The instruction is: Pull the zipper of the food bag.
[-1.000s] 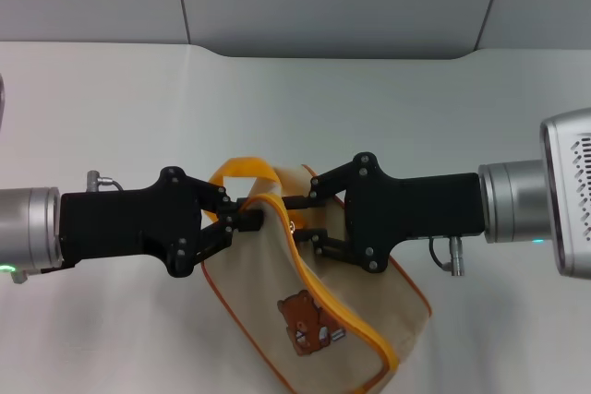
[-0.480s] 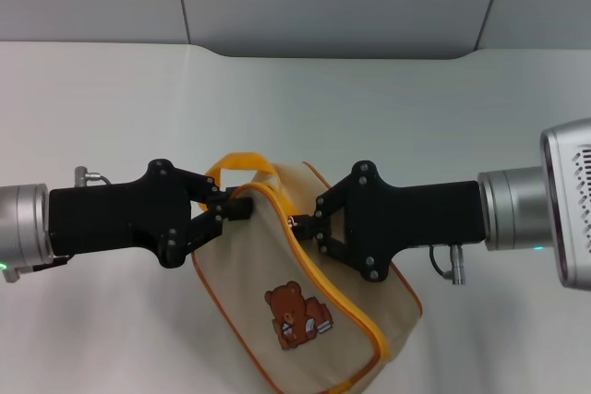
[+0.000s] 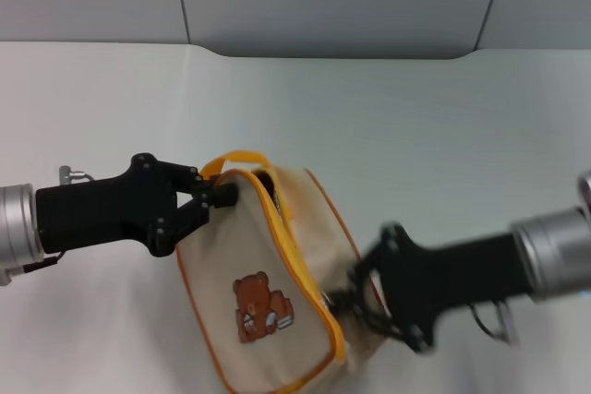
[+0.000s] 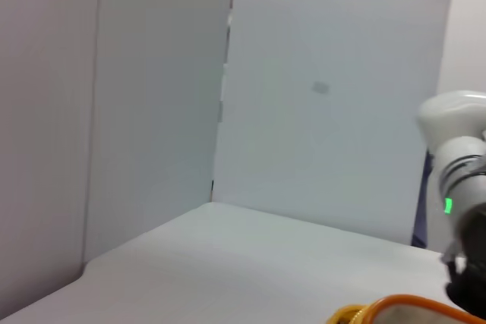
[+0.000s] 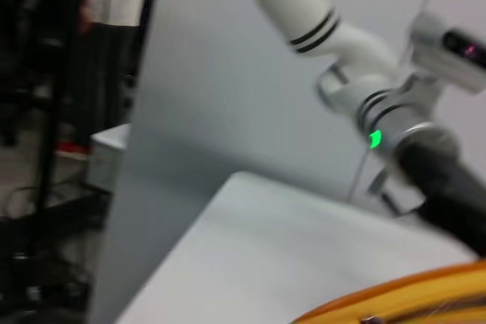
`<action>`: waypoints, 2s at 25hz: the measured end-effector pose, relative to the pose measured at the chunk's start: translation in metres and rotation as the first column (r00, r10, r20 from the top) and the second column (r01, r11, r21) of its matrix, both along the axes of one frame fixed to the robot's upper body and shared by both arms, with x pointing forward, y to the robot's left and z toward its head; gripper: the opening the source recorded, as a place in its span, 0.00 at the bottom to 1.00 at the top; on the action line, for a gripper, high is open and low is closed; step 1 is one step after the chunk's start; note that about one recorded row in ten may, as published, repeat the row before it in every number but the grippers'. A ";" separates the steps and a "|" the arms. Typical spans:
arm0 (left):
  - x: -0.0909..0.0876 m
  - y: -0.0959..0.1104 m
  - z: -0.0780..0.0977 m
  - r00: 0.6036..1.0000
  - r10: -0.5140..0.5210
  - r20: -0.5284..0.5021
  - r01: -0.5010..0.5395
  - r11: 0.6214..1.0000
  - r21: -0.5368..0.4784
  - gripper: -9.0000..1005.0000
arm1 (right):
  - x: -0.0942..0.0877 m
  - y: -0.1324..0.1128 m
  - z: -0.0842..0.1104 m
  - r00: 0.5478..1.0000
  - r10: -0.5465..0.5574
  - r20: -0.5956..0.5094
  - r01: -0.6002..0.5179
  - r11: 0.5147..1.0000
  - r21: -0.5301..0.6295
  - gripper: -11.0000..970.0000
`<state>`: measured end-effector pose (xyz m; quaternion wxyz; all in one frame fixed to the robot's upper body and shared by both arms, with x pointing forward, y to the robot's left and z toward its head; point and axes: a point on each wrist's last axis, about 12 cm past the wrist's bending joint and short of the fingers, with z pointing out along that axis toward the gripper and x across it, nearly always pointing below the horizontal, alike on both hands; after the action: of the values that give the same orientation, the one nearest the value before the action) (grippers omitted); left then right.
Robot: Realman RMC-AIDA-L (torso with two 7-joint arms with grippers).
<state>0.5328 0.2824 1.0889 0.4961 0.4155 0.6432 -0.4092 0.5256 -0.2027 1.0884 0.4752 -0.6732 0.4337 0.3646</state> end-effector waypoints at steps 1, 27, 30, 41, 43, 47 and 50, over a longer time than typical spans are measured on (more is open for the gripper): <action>0.000 0.001 -0.001 1.000 0.007 -0.003 -0.007 1.000 0.000 0.07 | -0.003 -0.005 -0.001 1.000 -0.001 -0.025 0.001 1.000 -0.015 0.04; -0.007 -0.002 -0.024 0.987 0.117 -0.111 -0.117 0.993 0.009 0.08 | -0.014 -0.059 0.000 0.895 -0.271 -0.354 0.333 0.934 0.130 0.40; -0.006 -0.002 -0.024 0.985 0.130 -0.116 -0.130 0.991 0.002 0.08 | -0.014 -0.068 0.003 0.880 -0.291 -0.376 0.377 0.909 0.179 0.56; -0.021 0.000 -0.003 0.997 0.069 -0.027 -0.073 0.974 -0.215 0.40 | -0.012 -0.070 0.004 0.864 -0.288 -0.413 0.387 0.904 0.180 0.87; -0.027 -0.001 0.001 1.000 0.000 -0.006 -0.001 0.975 -0.224 0.49 | -0.011 -0.071 0.005 0.865 -0.278 -0.418 0.378 0.909 0.177 0.87; -0.036 -0.007 0.005 0.979 -0.200 -0.031 0.192 0.966 -0.176 0.63 | -0.011 -0.070 0.007 0.866 -0.244 -0.437 0.336 0.930 0.147 0.87; -0.036 -0.008 0.001 0.978 -0.202 -0.051 0.193 0.970 -0.149 0.69 | -0.013 -0.068 0.004 0.865 -0.230 -0.447 0.314 0.942 0.122 0.86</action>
<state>0.4969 0.2748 1.0900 0.4602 0.4271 0.5835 -0.5152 0.5122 -0.2705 1.0922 0.4778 -0.4605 0.5809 0.4713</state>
